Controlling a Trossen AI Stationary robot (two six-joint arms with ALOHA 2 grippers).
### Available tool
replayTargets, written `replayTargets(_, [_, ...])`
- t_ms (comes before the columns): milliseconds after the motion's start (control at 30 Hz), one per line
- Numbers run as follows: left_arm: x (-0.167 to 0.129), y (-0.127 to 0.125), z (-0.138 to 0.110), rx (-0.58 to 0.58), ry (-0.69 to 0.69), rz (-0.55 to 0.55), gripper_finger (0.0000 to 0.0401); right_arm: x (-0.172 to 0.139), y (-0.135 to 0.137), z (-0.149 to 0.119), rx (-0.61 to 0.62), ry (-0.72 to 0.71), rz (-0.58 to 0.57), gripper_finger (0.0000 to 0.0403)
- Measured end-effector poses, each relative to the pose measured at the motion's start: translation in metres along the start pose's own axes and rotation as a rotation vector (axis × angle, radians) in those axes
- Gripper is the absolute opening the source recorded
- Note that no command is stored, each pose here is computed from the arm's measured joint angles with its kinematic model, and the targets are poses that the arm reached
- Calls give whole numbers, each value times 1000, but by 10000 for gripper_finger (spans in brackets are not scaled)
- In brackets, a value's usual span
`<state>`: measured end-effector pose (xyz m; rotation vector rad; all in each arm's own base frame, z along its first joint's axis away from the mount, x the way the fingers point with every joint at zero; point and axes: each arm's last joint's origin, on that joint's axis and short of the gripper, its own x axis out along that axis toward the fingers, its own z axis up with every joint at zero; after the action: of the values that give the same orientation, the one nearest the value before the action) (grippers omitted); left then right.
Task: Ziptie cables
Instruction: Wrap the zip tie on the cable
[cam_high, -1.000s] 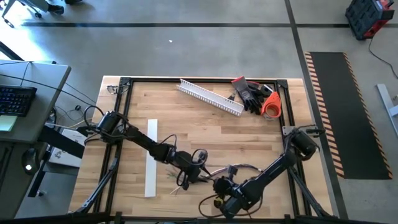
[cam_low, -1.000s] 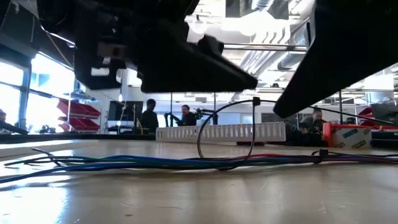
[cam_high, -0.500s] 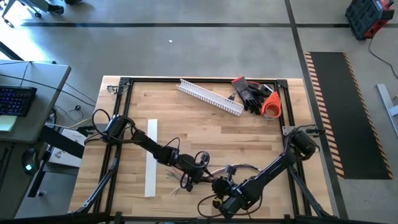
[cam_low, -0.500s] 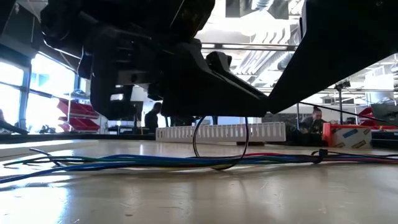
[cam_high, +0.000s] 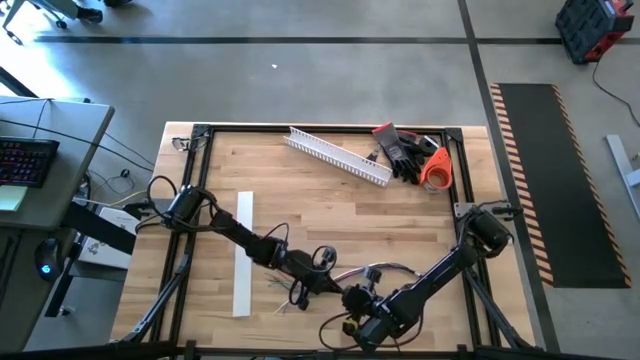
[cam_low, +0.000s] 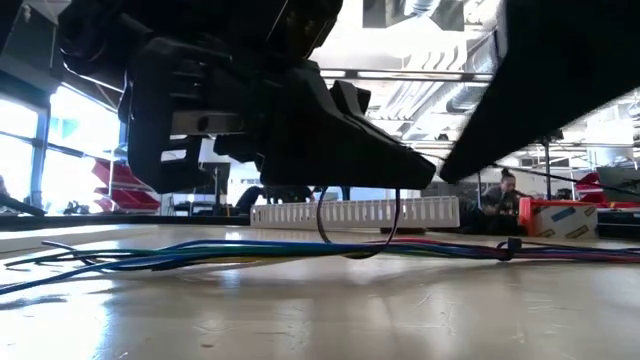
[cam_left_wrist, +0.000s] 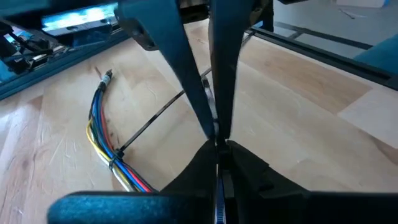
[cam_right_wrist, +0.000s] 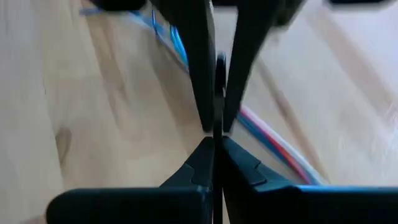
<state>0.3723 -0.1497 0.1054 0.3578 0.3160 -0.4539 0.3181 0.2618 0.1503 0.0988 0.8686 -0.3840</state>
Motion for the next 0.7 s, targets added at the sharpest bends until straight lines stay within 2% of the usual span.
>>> replayTargets(167, [-4,-1,0,1,9,2,2,-9,5,-14,42,67,29,0])
replayTargets(467, [-32,4,-5,-13,20,49,1,-47,17,-62,202,157,10,0])
replayTargets(700, [-31,5,-8,-15,29,39,0,-59,20,-75,239,174,23,0])
